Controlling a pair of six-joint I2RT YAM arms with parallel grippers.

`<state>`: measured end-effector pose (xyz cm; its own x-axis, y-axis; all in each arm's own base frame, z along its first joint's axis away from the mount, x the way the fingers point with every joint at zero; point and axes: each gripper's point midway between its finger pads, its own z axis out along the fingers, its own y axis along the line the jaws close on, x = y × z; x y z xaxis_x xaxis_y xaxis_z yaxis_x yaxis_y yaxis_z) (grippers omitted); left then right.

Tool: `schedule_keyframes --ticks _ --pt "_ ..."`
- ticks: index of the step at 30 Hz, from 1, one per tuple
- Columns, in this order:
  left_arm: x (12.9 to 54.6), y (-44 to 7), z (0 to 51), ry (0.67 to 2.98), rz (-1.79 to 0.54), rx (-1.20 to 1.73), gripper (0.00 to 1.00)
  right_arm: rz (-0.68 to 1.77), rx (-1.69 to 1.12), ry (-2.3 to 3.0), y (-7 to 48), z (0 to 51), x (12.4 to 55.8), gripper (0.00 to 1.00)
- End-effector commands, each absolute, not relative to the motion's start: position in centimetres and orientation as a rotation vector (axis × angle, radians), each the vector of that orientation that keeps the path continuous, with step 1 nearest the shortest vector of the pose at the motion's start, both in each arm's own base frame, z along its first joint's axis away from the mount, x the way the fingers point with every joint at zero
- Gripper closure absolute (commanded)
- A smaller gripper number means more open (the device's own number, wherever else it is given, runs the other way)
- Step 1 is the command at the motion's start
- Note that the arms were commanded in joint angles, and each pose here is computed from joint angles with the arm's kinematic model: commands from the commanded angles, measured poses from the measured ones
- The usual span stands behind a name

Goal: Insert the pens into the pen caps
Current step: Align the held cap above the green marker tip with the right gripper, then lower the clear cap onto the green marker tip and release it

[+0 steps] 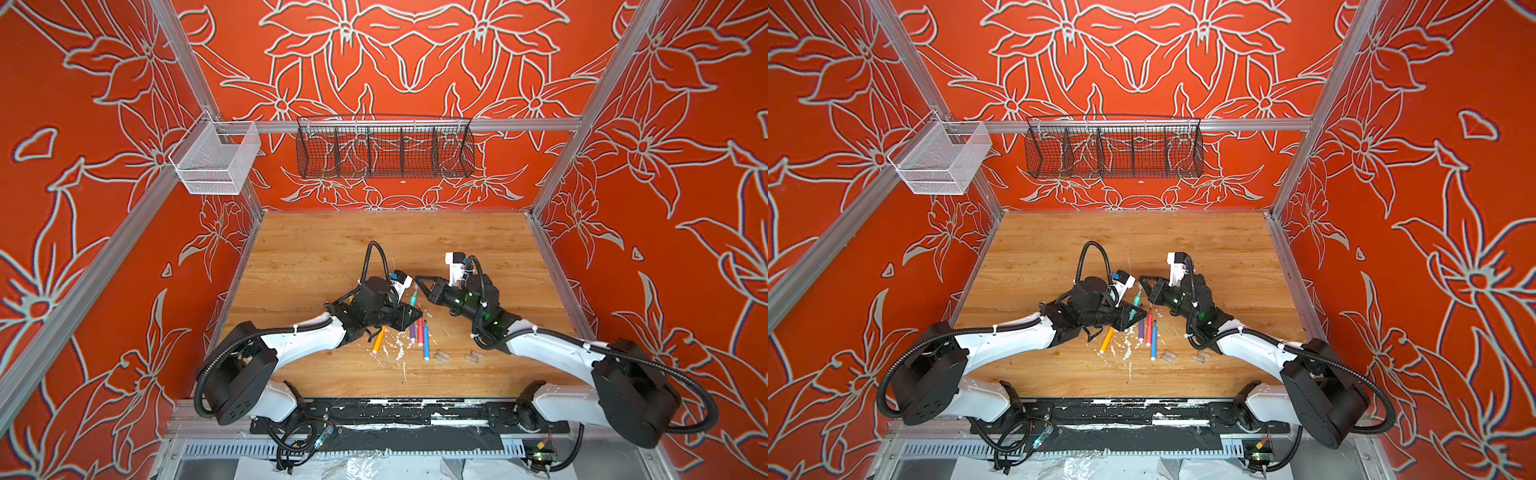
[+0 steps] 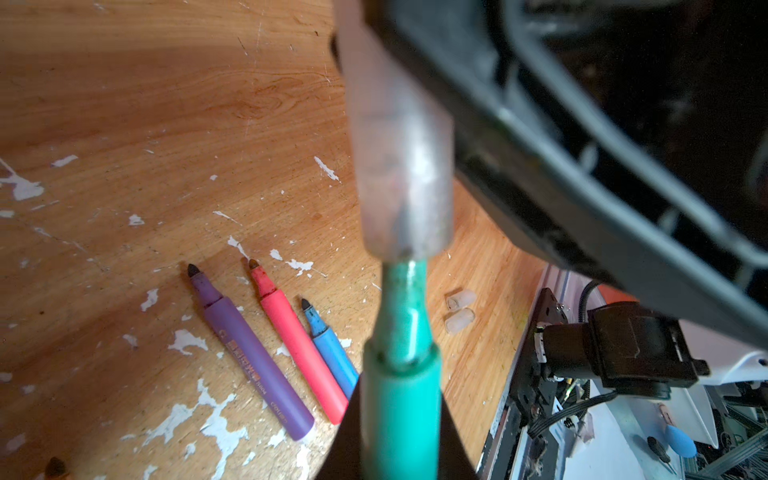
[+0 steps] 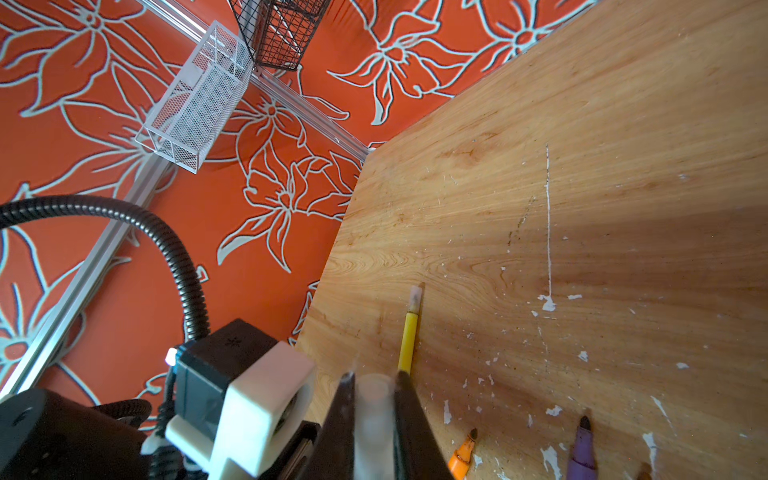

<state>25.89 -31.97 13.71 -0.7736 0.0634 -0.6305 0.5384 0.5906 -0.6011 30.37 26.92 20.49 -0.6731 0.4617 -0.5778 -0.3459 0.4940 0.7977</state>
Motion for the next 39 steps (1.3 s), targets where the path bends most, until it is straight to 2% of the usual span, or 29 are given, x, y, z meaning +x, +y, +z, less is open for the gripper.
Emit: schedule_keyframes --ticks 1,10,13,16,19,31,32,39 --pt "26.5 -32.1 14.4 2.24 -1.094 0.474 1.0 1.283 0.072 1.887 27.3 21.8 30.2 1.0" --pt "26.9 -31.2 15.4 2.197 -1.113 0.432 1.0 1.297 0.051 1.913 28.2 21.1 30.0 1.0" --pt "28.7 -30.3 16.3 2.143 -1.116 0.305 1.0 1.311 0.041 1.915 28.6 21.0 29.8 1.0" --pt "31.2 -29.5 19.0 2.065 -1.237 0.19 1.0 1.308 0.029 1.914 28.9 20.9 29.7 1.0" --pt "32.1 -28.9 20.8 2.001 -1.231 0.199 1.0 1.313 0.026 1.918 29.0 20.8 29.7 1.0" --pt "30.9 -28.4 19.5 1.962 -1.143 0.372 1.0 1.405 -0.026 1.999 31.6 19.4 29.4 1.0" --pt "30.8 -28.3 19.4 1.958 -1.128 0.384 1.0 1.404 -0.024 2.005 31.6 19.3 29.4 0.99" --pt "30.9 -27.8 19.1 1.946 -1.074 0.403 1.0 1.348 -0.05 1.999 31.0 20.0 29.4 0.75"
